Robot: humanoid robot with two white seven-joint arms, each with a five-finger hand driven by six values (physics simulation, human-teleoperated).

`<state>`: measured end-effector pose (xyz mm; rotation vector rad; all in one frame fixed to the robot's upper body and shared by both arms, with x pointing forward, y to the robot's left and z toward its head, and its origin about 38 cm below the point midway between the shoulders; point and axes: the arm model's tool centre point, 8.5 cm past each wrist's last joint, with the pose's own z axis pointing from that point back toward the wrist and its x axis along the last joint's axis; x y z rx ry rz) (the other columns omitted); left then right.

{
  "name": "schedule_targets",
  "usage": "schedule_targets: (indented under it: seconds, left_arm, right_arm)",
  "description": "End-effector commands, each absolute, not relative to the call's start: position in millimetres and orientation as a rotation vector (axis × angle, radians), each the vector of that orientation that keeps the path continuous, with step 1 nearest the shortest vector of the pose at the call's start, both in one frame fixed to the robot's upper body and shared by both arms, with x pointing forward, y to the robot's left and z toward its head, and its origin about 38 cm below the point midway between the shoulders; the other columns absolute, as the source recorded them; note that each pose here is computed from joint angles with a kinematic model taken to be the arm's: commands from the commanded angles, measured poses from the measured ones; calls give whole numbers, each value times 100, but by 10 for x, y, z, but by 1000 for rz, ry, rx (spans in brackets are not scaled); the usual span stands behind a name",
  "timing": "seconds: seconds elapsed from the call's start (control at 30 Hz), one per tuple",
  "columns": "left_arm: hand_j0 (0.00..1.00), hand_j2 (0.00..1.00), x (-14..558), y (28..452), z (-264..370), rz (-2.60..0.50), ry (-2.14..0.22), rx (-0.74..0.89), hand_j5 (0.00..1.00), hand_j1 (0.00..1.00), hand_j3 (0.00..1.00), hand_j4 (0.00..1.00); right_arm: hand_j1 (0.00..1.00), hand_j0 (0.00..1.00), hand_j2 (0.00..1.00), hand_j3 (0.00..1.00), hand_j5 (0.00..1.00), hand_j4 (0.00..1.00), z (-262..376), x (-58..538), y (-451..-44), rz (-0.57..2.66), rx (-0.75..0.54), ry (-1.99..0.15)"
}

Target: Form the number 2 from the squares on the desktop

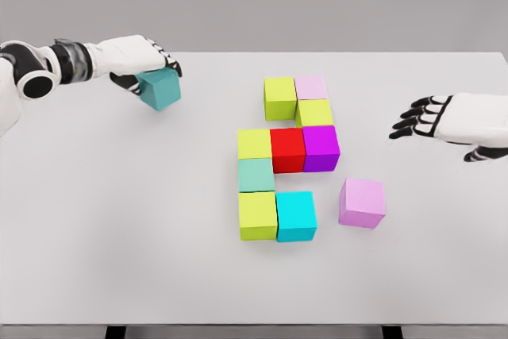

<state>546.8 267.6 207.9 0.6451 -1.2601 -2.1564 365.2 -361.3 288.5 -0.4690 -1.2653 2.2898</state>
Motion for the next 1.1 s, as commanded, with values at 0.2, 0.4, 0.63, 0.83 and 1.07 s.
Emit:
schedule_targets:
  seconds: [0.2,0.4,0.63,0.83,1.07]
  left_arm:
    - [70,70,5525,2403,2125,-2151,-1319,623,70,70,70,70]
    - [72,72,5546,2255,2098,-2153,-1335,602,72,72,72,72]
    - [73,73,5553,2118,2110,-2161,-1360,589,73,73,73,73]
    - [81,81,5555,2048,2092,-2166,-1364,579,81,81,81,81]
    - [100,100,5548,1993,2038,-2168,-1365,562,100,100,100,100]
  right_arm:
    - [92,92,92,92,92,92,2621,3687,-3916,2307,-418,-1050]
    - [71,71,71,71,71,71,2269,3711,-3629,2423,-333,-1010]
    - [64,64,64,64,64,64,2231,3734,-3534,2440,-316,-1022]
    - [60,60,60,60,60,60,2179,3736,-3499,2465,-316,-1009]
    - [60,60,60,60,60,60,2077,3729,-3438,2481,-289,-1005]
